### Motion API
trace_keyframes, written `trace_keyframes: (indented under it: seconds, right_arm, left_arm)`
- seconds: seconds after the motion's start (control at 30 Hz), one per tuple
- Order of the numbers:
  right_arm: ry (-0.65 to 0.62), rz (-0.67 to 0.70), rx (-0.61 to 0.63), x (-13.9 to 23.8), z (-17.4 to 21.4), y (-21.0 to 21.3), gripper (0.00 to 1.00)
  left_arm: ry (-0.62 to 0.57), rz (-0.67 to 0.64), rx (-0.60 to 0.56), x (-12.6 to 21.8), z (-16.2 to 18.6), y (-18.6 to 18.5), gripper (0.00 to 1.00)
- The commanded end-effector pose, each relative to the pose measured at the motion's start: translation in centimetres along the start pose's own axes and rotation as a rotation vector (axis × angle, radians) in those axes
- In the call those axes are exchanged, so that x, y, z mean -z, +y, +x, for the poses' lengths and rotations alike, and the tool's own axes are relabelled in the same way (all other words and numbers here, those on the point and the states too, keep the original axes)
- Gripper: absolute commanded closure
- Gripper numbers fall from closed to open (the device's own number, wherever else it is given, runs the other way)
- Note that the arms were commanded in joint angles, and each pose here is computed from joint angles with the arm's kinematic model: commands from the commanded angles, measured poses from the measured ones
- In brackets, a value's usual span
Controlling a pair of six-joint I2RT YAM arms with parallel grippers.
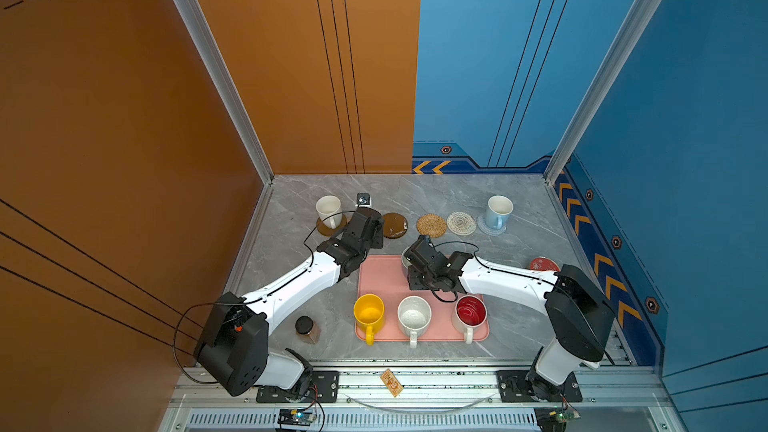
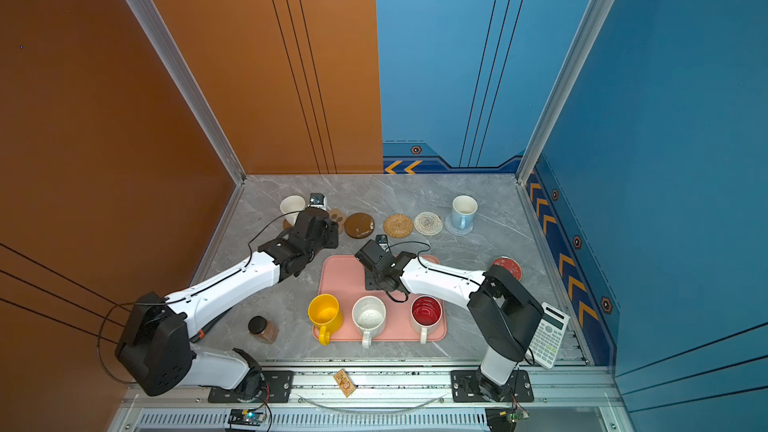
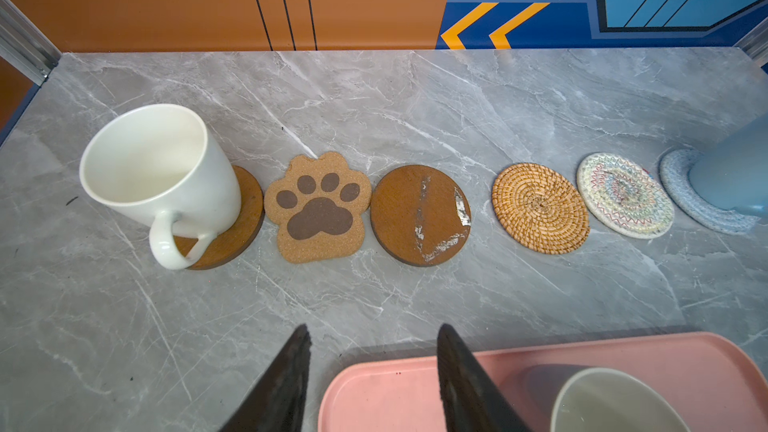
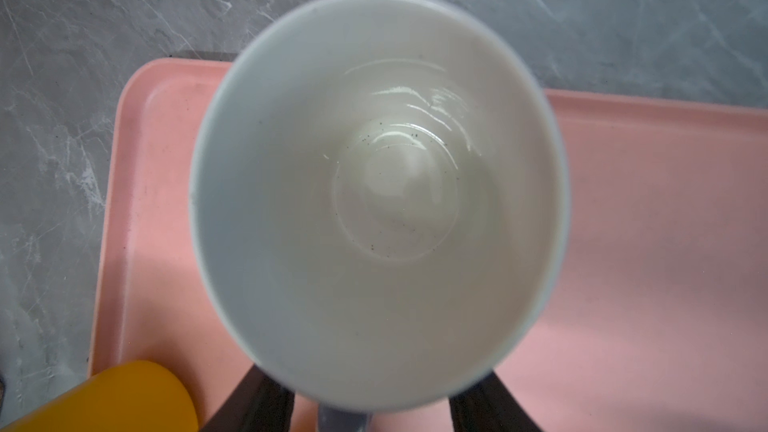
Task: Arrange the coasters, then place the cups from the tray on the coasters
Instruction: 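Grip the lavender-handled mug rim with the right gripper and lift it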
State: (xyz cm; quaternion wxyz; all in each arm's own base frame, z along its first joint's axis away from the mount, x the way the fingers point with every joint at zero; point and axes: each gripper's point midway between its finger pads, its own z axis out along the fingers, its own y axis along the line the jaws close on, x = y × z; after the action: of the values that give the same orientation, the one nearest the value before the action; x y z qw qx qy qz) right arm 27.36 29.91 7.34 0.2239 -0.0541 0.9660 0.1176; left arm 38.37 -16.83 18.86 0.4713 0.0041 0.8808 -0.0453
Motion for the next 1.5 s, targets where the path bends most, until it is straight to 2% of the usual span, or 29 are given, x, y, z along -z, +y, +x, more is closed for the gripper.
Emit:
trace_keyframes:
  seconds: [0.0, 0.37, 0.57, 0.67, 0.93, 1.27, 1.47]
  right_arm:
    - [0.0, 0.049, 0.032, 0.0, -0.1, -0.4, 0.49]
    - [0.009, 0.097, 0.044, -0.4, 0.1, -1.1, 0.6]
    - [0.01, 0.116, 0.051, -0.5, 0.0, -1.3, 0.7]
    - [0.009, 0.118, 0.055, -0.4, -0.1, -1.2, 0.76]
    - [0.011, 0.137, 0.069, -0.3, -0.2, -1.5, 1.0]
    - [-0.051, 0.149, 0.098, 1.3, -1.0, -1.4, 1.0]
    - [-0.092, 0.108, 0.085, 2.3, -1.7, -1.0, 1.0]
  left_arm:
    - [-0.01, -0.008, 0.01, 0.4, -0.1, 0.6, 0.49]
    - [-0.012, -0.007, 0.015, 0.4, -0.2, 0.7, 0.49]
    - [-0.013, -0.007, 0.017, 0.3, -0.2, 0.7, 0.49]
    - [-0.011, -0.004, 0.017, 0.3, -0.2, 0.6, 0.49]
    - [-0.009, -0.001, 0.019, 0.2, -0.1, 0.6, 0.49]
    - [-0.011, -0.004, 0.024, 0.2, -0.2, 0.7, 0.49]
    - [-0.01, -0.004, 0.024, 0.2, -0.1, 0.7, 0.49]
